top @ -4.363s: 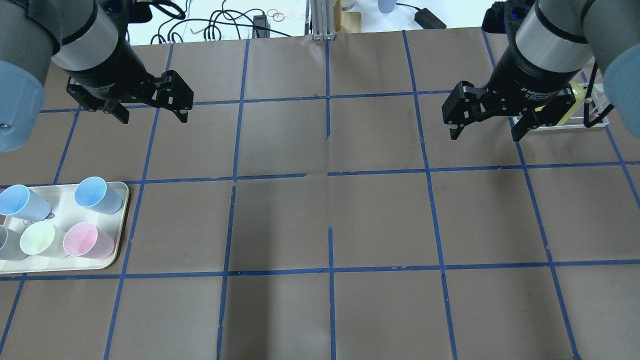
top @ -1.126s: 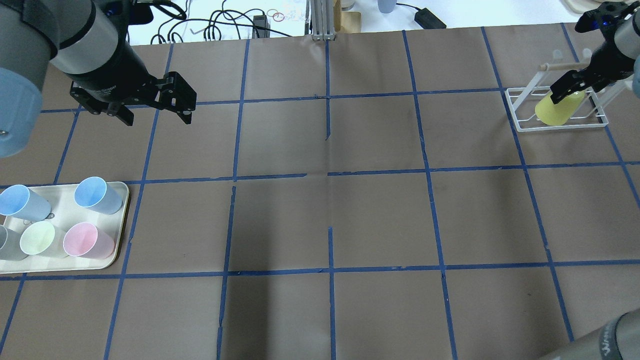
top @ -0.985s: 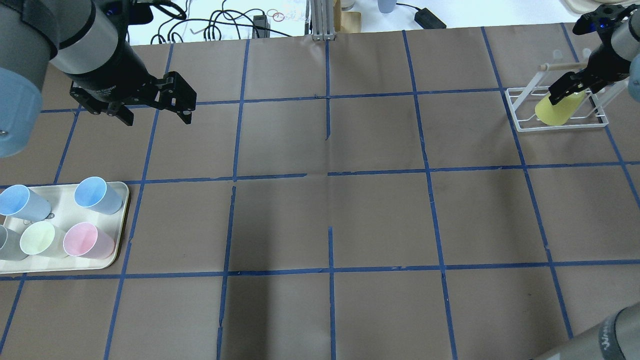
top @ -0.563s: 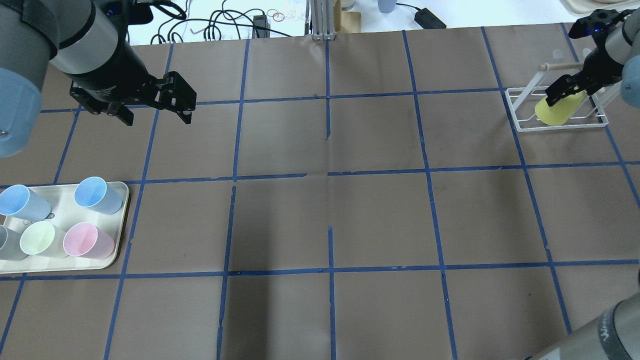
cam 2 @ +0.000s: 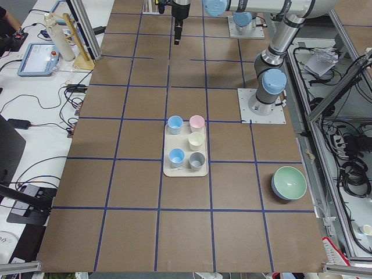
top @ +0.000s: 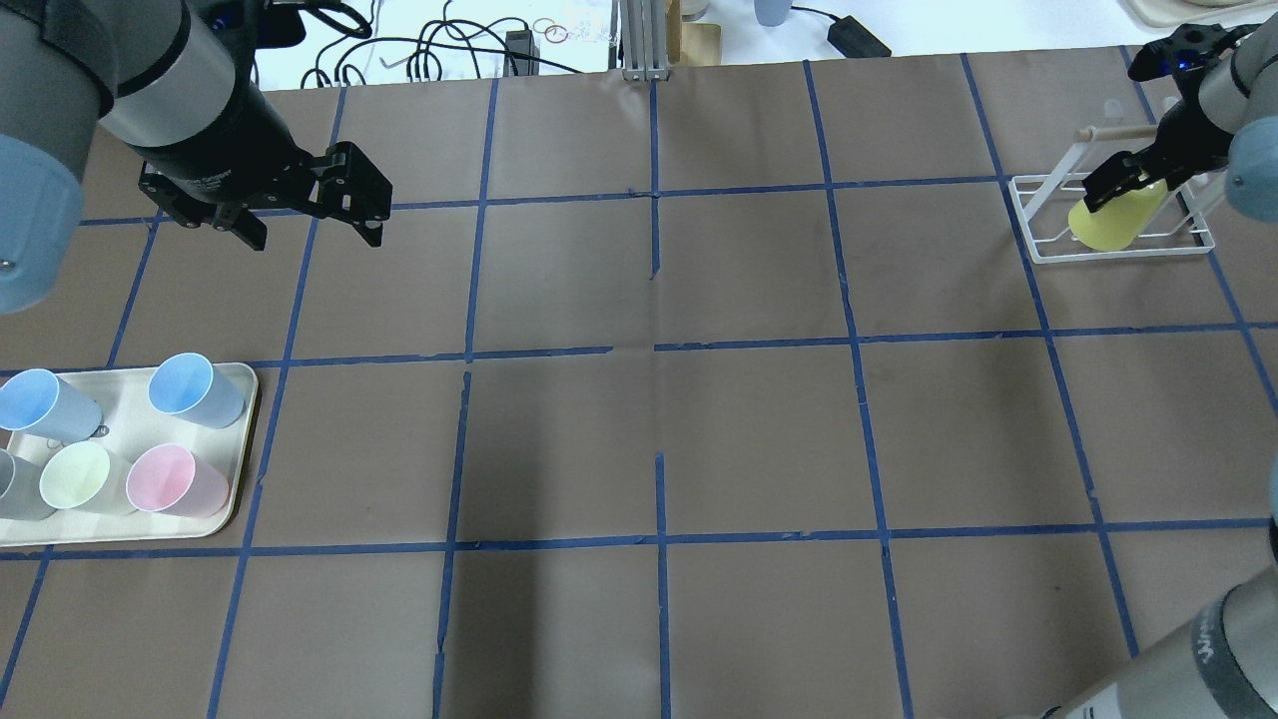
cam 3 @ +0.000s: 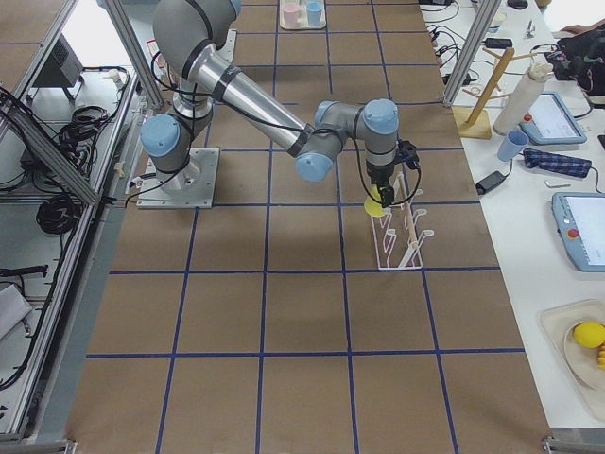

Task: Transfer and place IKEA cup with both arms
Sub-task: 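Lower the right gripper around the yellow cup and close on it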

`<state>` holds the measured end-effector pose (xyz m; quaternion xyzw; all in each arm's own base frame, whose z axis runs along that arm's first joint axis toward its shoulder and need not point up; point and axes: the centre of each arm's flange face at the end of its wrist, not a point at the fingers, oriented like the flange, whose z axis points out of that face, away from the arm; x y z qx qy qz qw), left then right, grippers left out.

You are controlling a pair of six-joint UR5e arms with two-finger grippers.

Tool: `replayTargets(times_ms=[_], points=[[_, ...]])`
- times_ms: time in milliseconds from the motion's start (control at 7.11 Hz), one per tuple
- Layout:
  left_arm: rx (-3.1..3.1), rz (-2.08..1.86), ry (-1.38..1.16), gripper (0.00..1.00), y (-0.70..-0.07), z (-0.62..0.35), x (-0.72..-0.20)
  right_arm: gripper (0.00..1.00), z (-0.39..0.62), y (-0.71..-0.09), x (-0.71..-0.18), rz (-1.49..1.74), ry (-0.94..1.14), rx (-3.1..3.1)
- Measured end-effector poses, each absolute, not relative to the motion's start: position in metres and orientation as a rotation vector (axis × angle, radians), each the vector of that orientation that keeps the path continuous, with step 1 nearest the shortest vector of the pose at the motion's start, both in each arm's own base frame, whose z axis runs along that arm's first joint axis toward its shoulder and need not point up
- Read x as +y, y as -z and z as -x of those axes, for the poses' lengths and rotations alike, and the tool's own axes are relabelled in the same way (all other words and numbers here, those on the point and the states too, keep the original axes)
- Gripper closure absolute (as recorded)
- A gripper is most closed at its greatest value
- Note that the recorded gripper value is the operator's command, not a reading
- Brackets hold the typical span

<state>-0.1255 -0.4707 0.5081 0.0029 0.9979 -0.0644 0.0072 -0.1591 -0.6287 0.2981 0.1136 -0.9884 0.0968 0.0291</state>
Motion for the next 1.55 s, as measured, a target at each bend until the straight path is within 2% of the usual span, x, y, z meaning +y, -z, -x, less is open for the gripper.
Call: replayTargets(times_ms=[422,563,704,844,1126,1267,1407,1548], points=[[3.121,-0.008,0.201,0.0,-0.508,0.1253,-0.4715,0.0,0.1576,-0.297,-0.6299,-0.35,-0.315,-3.064],[3.12,-0.007,0.201,0.0,-0.508,0.125,-0.4715,0.03,0.1576,-0.2968,-0.63,-0.352,-0.315,-3.065],[3.12,-0.007,0.199,0.0,-0.5075,0.1248,-0.4713,0.15,0.1576,-0.2968,-0.63,-0.354,-0.315,-3.064],[3.12,-0.006,0.198,0.0,-0.5072,0.1245,-0.4713,0.34,0.1576,-0.2967,-0.63,-0.355,-0.315,-3.063],[3.12,-0.005,0.197,0.0,-0.5069,0.1241,-0.4714,0.78,0.1578,-0.2967,-0.6299,-0.355,-0.313,-3.062],[3.12,-0.004,0.197,0.0,-0.5069,0.124,-0.4714,0.9,0.1581,-0.2968,-0.6297,-0.353,-0.309,-3.06],[3.12,-0.004,0.197,0.0,-0.5068,0.124,-0.4714,0.97,0.1584,-0.2973,-0.6293,-0.351,-0.305,-3.056],[3.121,-0.004,0.197,0.0,-0.5068,0.1241,-0.4714,0.99,0.1586,-0.2987,-0.6288,-0.35,-0.303,-3.052]])
